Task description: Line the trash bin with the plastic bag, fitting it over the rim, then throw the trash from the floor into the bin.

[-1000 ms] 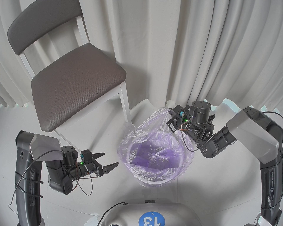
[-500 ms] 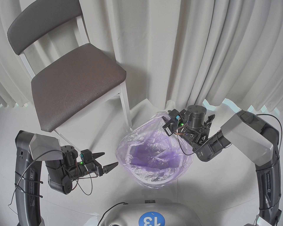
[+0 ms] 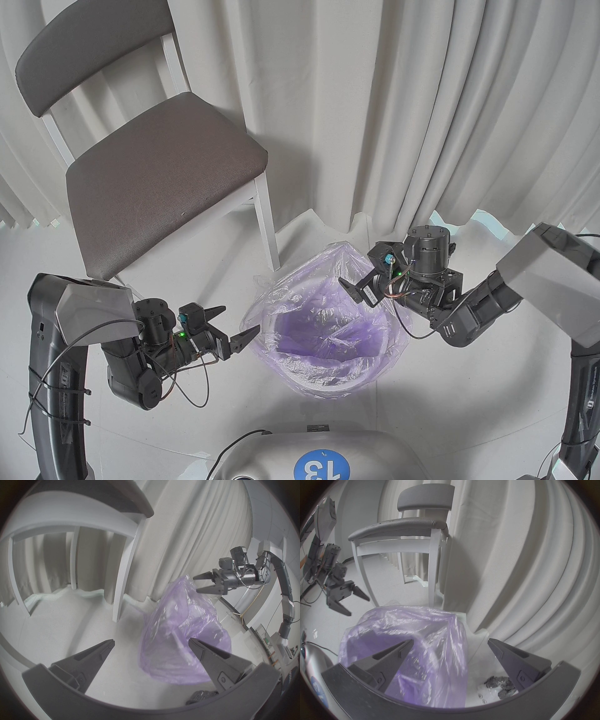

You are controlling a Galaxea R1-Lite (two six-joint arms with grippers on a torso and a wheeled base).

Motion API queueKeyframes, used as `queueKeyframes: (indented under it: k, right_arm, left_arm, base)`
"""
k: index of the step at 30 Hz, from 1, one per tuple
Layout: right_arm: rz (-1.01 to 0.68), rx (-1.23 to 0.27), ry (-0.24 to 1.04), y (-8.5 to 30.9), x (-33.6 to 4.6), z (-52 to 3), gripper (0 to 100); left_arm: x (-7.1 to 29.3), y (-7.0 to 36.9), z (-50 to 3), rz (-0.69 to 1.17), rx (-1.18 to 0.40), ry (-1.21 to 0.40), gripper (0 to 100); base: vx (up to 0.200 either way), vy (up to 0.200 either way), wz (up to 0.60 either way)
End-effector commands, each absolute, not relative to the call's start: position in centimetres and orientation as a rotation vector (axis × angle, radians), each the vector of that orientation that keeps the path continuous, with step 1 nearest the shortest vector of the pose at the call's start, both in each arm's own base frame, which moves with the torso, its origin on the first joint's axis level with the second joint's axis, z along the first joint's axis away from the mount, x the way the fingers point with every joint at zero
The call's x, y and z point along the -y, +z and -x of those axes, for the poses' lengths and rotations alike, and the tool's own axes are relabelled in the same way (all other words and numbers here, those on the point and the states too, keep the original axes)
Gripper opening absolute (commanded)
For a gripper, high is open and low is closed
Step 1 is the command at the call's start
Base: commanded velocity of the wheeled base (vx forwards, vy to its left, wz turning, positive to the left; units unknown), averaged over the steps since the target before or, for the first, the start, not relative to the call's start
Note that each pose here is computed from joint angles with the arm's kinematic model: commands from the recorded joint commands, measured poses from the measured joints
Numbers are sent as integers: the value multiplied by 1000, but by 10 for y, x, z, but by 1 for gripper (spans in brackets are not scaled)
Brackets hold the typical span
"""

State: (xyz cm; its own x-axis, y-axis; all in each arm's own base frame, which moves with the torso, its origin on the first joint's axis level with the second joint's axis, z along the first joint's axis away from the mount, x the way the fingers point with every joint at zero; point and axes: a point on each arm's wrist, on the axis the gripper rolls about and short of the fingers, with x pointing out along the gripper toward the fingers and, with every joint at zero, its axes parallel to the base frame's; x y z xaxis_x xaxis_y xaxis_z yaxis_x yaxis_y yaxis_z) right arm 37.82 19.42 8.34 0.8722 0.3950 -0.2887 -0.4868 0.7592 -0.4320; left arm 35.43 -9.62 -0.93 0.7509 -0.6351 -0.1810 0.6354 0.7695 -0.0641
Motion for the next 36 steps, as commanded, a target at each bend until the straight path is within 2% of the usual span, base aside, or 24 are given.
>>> queueKeyframes:
  k: [1,8,13,19,36]
  right_arm:
    - [516,-200,477,105,-183,-356,100]
    - [500,-257,414,89,-183,-356,100]
    - [457,-268,416,74,-188,-358,100]
    - [444,-232,399,55,-189,-370,100]
    - [424,-220,286,54,-159,-400,100]
  left_arm:
    - [117,19,-356,-2,-90,-702,100]
    - [158,36,-371,-11,-78,-615,100]
    - [166,40,-369,-46,-172,-625,100]
    - [174,52,-385,-48,-166,-616,100]
    - [199,55,-408,-96,-277,-613,100]
  base:
    - [0,0,0]
    - [0,0,0]
    - [0,0,0]
    - [0,0,0]
    - [0,0,0]
